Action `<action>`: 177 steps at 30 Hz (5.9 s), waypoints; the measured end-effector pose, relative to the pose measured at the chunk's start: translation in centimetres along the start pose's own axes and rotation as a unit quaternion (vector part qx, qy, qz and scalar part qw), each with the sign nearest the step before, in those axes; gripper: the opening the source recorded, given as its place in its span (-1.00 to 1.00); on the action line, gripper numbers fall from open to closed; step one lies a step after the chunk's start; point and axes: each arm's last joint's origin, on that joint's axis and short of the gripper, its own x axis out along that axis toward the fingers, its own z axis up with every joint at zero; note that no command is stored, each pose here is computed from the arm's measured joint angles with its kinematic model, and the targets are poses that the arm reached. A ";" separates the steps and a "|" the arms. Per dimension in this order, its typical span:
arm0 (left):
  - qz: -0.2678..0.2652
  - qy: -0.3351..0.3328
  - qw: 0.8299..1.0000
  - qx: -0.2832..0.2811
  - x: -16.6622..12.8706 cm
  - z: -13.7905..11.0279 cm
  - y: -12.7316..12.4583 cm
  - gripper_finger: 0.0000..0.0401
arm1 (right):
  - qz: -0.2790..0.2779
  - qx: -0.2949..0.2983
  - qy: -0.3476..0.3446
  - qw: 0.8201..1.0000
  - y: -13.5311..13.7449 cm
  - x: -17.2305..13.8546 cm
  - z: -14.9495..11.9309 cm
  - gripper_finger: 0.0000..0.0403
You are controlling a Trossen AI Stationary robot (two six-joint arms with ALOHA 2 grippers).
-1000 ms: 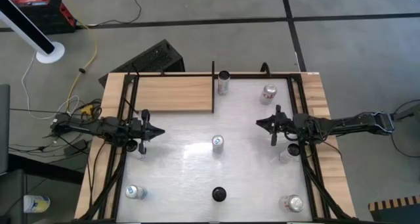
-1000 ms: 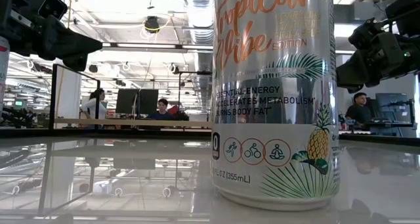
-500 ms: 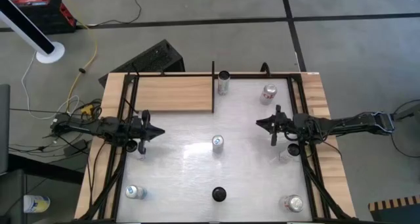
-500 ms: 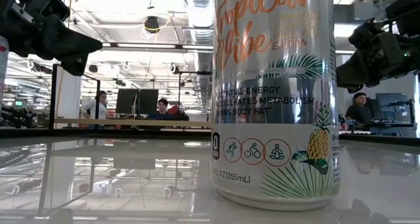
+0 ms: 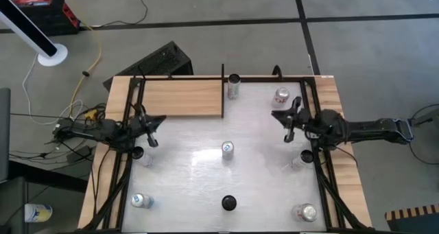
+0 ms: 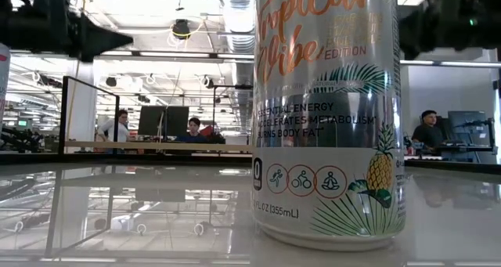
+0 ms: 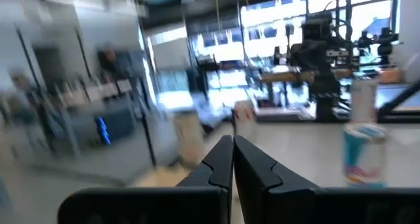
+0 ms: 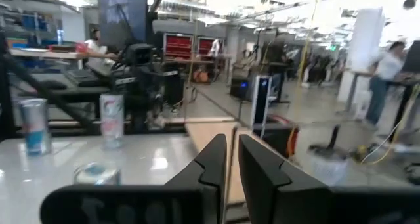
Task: Place canned beverage on shelf
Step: Put the top silver-red soda can on the shelf
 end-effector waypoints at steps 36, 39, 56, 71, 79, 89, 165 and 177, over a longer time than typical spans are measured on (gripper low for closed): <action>0.094 0.020 0.990 -0.100 0.5 1.1 1.3 0.50 | -0.349 0.075 0.541 0.761 -12.9 7.9 3.6 0.91; 0.092 0.022 0.990 -0.106 0.5 1.1 1.3 0.50 | -0.339 0.097 0.553 0.754 -13.5 8.1 2.8 0.90; 0.074 0.052 0.991 -0.101 0.5 0.4 1.0 0.50 | -0.310 0.130 0.560 0.757 -13.3 7.7 -0.3 0.90; 0.075 0.044 0.991 -0.100 0.5 0.6 1.1 0.50 | -0.312 0.135 0.564 0.753 -12.8 6.8 -3.0 0.85; 0.075 0.045 0.992 -0.095 0.5 0.6 1.1 0.50 | -0.302 0.113 0.565 0.759 -12.8 7.0 -3.0 0.61; 0.074 0.050 0.992 -0.087 0.5 0.5 1.0 0.50 | -0.267 0.074 0.546 0.791 -11.6 8.6 2.3 0.61; 0.069 0.058 0.996 -0.011 0.5 0.4 1.0 0.50 | 0.048 -0.029 0.519 0.853 -7.3 37.5 0.4 0.80; 0.068 0.058 0.996 -0.011 0.5 0.4 1.0 0.50 | 0.087 -0.046 0.482 0.871 -5.4 36.7 4.1 0.69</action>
